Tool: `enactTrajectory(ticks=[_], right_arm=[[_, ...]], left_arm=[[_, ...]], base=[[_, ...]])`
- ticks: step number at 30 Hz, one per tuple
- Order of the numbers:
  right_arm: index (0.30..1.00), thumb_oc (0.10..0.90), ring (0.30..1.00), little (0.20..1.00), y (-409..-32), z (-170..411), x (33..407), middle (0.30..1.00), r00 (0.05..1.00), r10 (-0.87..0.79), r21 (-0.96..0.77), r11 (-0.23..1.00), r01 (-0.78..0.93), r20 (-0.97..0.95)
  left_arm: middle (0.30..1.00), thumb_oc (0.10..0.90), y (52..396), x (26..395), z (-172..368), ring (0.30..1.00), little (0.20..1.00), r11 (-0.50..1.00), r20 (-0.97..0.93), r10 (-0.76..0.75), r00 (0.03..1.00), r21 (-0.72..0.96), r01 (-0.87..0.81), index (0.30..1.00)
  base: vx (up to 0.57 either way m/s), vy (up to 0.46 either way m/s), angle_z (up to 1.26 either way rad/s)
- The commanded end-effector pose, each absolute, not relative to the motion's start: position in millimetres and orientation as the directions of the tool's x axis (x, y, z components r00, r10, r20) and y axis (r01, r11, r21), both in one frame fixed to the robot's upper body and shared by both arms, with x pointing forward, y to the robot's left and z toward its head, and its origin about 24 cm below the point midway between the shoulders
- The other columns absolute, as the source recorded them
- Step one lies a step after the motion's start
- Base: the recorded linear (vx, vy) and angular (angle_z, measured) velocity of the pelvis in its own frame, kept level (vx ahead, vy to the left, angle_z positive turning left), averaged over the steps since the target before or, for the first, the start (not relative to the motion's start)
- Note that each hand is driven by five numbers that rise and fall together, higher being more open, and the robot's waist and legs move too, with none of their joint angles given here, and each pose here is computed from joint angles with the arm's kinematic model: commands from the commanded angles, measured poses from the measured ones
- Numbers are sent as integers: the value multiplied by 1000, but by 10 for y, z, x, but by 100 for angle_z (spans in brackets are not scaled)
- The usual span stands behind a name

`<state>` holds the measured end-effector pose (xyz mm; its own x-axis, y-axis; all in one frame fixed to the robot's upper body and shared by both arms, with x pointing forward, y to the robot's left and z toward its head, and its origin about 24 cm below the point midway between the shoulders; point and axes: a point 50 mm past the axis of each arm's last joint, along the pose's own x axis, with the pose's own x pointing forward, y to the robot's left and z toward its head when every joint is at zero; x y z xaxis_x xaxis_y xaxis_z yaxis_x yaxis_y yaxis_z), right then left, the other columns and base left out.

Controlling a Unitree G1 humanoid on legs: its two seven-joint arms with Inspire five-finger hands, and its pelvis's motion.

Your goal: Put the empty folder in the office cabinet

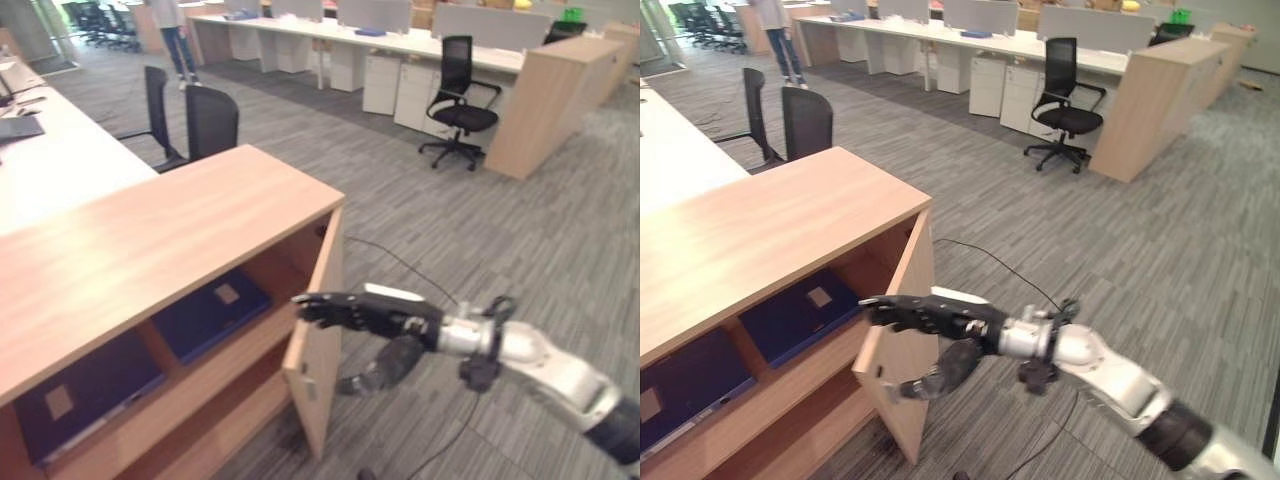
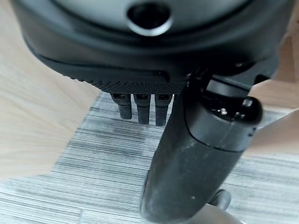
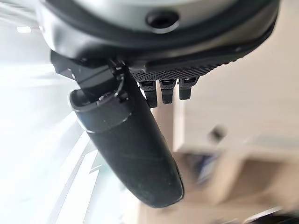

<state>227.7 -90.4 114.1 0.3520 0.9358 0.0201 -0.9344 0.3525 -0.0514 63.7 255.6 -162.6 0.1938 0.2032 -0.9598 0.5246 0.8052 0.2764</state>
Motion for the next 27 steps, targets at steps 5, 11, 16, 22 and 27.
enactTrajectory(ticks=[5,11,16,22,27], right_arm=[[900,800,900,900,-350,1245,2391,900,341,908,66,336,-940,243],[900,800,900,900,-484,945,2411,900,457,878,107,445,-889,142],[900,800,900,900,-872,310,2356,900,627,773,184,632,-753,-92],[900,800,900,900,-1258,-345,2176,900,660,630,130,756,-642,-410],[900,800,900,900,-1680,-844,2088,900,637,382,-30,844,-536,-669]], left_arm=[[900,800,2658,958,-1539,900,900,813,-919,282,275,381,440,900],[900,800,2595,724,-1604,900,900,893,-923,302,237,361,270,900],[900,800,2595,668,-1608,900,900,945,-919,308,245,326,32,900],[900,800,2706,961,-1451,900,900,958,-872,258,417,175,-225,900],[900,800,2188,1251,-1169,900,900,992,-755,-67,653,-118,-35,900]], base=[[13,-16,38],[15,-70,77],[32,-71,83],[23,-75,59],[-63,-111,119]])
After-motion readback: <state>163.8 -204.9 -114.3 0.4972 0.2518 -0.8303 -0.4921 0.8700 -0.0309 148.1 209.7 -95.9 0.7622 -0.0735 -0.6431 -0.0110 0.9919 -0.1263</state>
